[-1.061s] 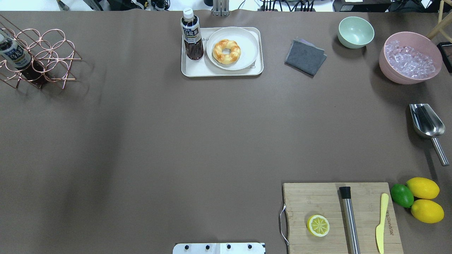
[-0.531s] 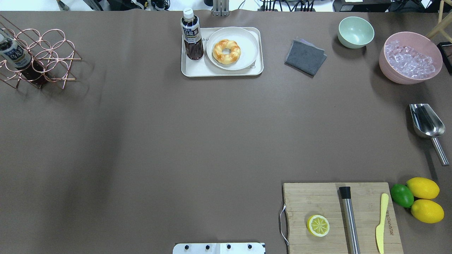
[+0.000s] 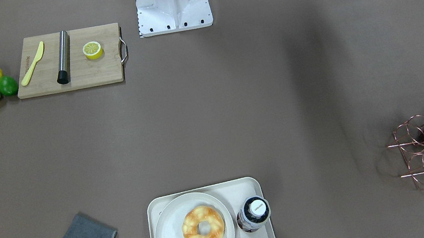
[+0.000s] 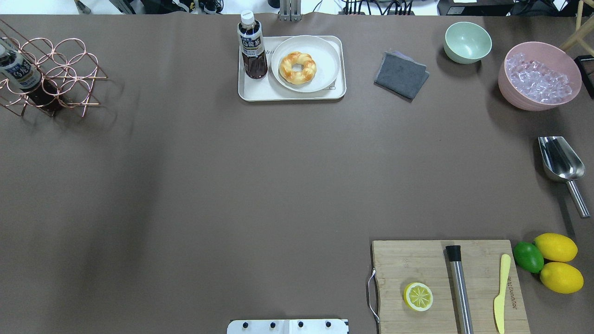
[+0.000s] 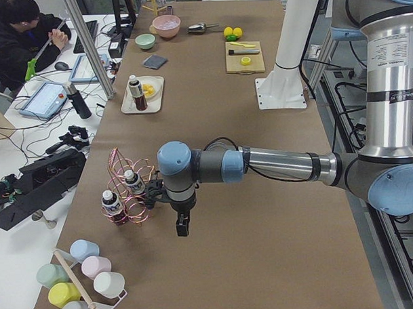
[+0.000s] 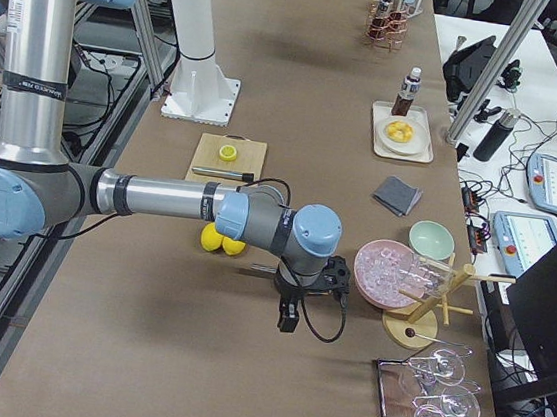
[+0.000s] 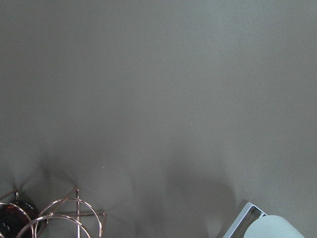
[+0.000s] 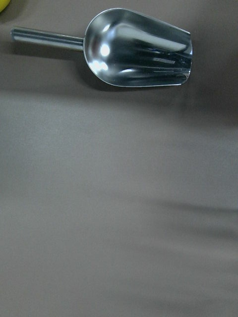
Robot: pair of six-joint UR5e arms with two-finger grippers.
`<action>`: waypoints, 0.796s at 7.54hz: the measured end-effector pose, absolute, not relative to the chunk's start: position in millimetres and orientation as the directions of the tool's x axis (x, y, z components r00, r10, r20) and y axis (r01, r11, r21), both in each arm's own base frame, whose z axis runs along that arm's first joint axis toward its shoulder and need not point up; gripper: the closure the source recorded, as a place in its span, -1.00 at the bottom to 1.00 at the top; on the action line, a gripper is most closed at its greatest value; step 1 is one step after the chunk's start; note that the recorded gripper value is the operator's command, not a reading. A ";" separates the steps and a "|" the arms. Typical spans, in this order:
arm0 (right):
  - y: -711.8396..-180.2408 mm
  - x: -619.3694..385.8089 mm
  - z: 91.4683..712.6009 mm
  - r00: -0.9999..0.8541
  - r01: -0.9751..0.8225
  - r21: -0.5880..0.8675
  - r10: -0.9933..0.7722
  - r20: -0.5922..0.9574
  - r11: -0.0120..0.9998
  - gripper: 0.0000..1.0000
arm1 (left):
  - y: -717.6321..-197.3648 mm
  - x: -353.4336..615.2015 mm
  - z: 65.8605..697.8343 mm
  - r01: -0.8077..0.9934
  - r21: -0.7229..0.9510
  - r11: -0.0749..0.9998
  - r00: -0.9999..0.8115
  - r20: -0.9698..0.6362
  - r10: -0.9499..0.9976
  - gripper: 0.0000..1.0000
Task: Place donut on tray
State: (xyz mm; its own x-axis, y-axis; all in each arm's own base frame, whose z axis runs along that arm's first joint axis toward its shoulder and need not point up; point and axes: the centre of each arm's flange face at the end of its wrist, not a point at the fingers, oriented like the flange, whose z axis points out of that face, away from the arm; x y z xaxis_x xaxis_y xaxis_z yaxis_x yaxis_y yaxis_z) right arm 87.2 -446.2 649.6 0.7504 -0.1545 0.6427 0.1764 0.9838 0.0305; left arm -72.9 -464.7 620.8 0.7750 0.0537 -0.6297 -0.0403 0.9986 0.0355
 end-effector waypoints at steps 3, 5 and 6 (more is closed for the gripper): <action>-444.9 87.9 650.8 0.751 0.176 0.031 -0.154 0.643 0.984 -0.99 | -463.9 -73.0 621.1 -0.040 0.034 0.999 0.776 -0.628 0.053 -0.96; -443.5 88.0 652.4 0.751 0.176 0.028 -0.152 0.642 0.984 -0.99 | -464.2 -73.0 621.4 -0.040 0.034 0.999 0.776 -0.628 0.052 -0.96; -443.2 87.9 652.5 0.751 0.176 0.029 -0.153 0.642 0.984 -0.99 | -464.3 -72.8 620.9 -0.039 0.034 0.999 0.775 -0.630 0.052 -0.96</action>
State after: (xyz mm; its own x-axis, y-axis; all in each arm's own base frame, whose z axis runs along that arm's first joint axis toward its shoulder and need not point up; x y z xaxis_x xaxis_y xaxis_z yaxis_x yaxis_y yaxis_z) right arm 87.9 -443.2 652.5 0.7510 -0.1528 0.6424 0.1757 0.9840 0.0288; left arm -72.8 -464.3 620.9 0.7748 0.0520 -0.6301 -0.0393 0.9986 0.0341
